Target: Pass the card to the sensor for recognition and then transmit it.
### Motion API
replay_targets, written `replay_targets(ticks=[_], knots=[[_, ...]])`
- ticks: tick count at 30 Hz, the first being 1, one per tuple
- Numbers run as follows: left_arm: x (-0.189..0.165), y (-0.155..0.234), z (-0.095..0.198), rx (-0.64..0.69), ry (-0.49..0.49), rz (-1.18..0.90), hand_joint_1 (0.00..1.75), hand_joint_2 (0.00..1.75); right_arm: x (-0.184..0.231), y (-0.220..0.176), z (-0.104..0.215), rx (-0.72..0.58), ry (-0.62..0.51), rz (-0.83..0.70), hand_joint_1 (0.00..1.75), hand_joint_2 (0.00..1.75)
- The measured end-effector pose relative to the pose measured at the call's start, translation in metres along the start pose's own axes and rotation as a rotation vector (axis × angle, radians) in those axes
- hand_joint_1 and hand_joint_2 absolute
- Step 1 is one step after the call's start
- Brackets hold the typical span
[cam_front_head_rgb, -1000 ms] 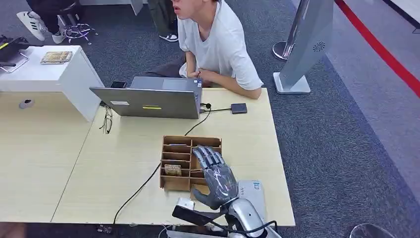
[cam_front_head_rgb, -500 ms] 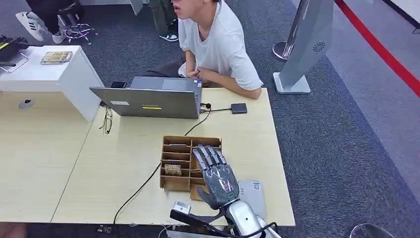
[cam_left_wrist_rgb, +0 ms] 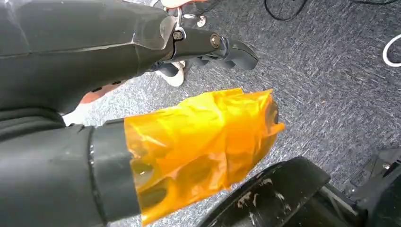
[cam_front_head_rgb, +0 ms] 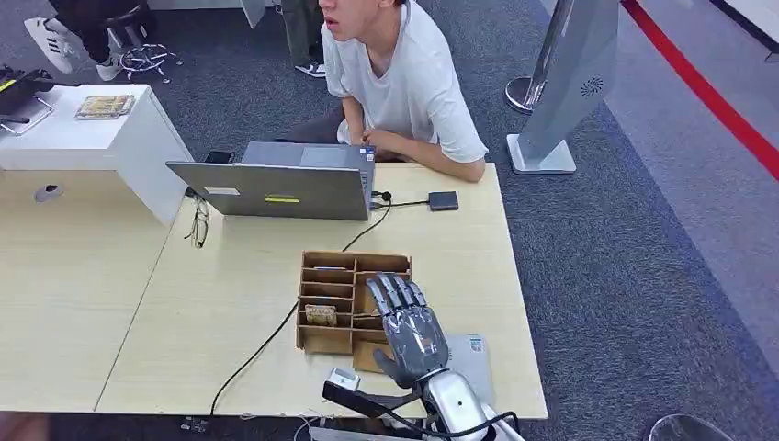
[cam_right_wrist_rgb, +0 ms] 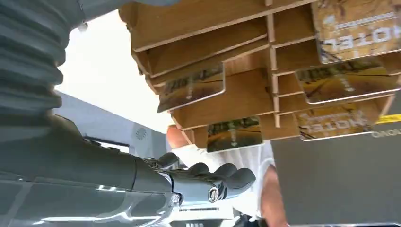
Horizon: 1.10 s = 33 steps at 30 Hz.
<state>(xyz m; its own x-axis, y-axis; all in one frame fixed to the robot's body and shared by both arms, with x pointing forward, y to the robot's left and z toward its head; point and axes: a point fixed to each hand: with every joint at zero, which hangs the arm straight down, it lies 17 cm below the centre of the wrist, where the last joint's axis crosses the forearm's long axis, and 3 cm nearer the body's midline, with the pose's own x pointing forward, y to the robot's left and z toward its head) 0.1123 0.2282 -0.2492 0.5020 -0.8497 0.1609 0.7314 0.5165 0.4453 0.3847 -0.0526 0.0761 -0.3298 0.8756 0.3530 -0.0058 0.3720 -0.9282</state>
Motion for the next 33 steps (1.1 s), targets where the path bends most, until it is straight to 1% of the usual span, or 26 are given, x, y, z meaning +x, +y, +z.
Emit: replay_targets(ticks=[11, 27, 29, 33], knots=[[0.001, -0.001, 0.001, -0.002, -0.002, -0.001, 0.00, 0.00, -0.018, 0.000, -0.001, 0.001, 0.046, -0.017, 0.00, 1.75], [-0.002, -0.001, 0.002, 0.003, 0.003, 0.003, 0.00, 0.00, -0.021, -0.001, 0.000, -0.008, 0.053, -0.072, 0.00, 1.75], [-0.002, -0.001, 0.003, 0.000, 0.002, 0.003, 0.00, 0.00, -0.021, -0.002, 0.000, -0.012, 0.054, -0.081, 0.03, 1.75], [-0.001, -0.003, 0.003, -0.002, 0.000, 0.003, 0.00, 0.00, -0.020, -0.002, -0.001, -0.016, 0.052, -0.088, 0.05, 1.75]])
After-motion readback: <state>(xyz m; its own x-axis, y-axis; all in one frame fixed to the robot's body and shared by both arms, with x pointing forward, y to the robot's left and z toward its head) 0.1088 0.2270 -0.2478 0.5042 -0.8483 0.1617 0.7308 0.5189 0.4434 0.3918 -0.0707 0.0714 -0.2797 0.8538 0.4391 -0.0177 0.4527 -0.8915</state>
